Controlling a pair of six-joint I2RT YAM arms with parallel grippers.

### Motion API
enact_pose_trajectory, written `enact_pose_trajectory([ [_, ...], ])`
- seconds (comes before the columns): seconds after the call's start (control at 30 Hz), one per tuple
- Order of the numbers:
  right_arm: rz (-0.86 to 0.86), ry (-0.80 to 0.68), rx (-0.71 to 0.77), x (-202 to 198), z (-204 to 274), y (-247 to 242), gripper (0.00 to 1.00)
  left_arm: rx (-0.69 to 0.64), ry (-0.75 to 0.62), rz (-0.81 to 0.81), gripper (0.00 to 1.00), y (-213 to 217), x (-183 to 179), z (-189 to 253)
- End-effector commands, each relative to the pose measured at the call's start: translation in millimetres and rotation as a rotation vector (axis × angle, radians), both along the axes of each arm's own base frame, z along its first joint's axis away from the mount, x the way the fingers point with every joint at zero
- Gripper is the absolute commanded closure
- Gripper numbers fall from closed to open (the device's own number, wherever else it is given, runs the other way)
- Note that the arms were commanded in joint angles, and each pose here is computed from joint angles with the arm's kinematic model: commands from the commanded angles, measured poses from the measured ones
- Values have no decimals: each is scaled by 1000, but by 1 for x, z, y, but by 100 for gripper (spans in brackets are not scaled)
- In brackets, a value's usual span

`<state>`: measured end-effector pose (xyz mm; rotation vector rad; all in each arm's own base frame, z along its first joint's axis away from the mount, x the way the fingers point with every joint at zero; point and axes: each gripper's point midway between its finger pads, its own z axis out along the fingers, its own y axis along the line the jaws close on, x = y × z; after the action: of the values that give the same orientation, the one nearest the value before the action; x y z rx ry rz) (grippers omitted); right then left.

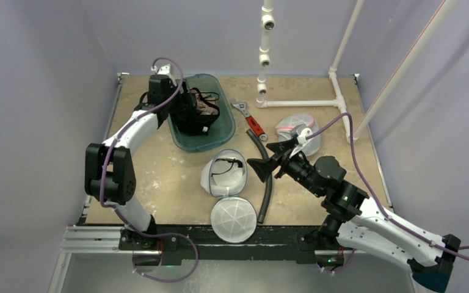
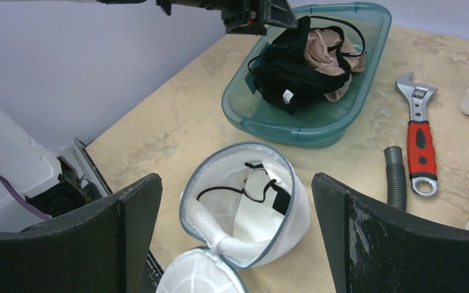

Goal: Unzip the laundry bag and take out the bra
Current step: Place the bra in the bin.

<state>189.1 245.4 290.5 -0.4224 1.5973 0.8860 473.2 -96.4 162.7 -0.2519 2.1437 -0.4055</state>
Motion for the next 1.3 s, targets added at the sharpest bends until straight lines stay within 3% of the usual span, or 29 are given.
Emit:
enact_pose_trajectory([
  [0.0, 1, -20, 30, 2, 9, 3, 5, 118, -114, -11, 23, -24, 30, 37],
  [0.27, -4, -18, 23, 3, 7, 3, 5, 275, -1, 115, 24, -8, 32, 4],
  [0.4, 0, -19, 24, 3, 7, 3, 5, 290, 12, 117, 32, -8, 31, -2],
  [0.7, -9, -19, 23, 2, 8, -1, 5, 279, 12, 96, 67, -23, 46, -10],
  [0.8, -14, -23, 23, 2, 10, -2, 5, 278, 3, 92, 83, -27, 53, -6],
  [0.87, -15, -23, 23, 3, 11, -2, 5, 283, -12, 94, 100, -29, 57, 1],
  [1.27, -13, -19, 18, 3, 7, 0, 5, 367, -186, 107, 100, -43, 61, 61],
])
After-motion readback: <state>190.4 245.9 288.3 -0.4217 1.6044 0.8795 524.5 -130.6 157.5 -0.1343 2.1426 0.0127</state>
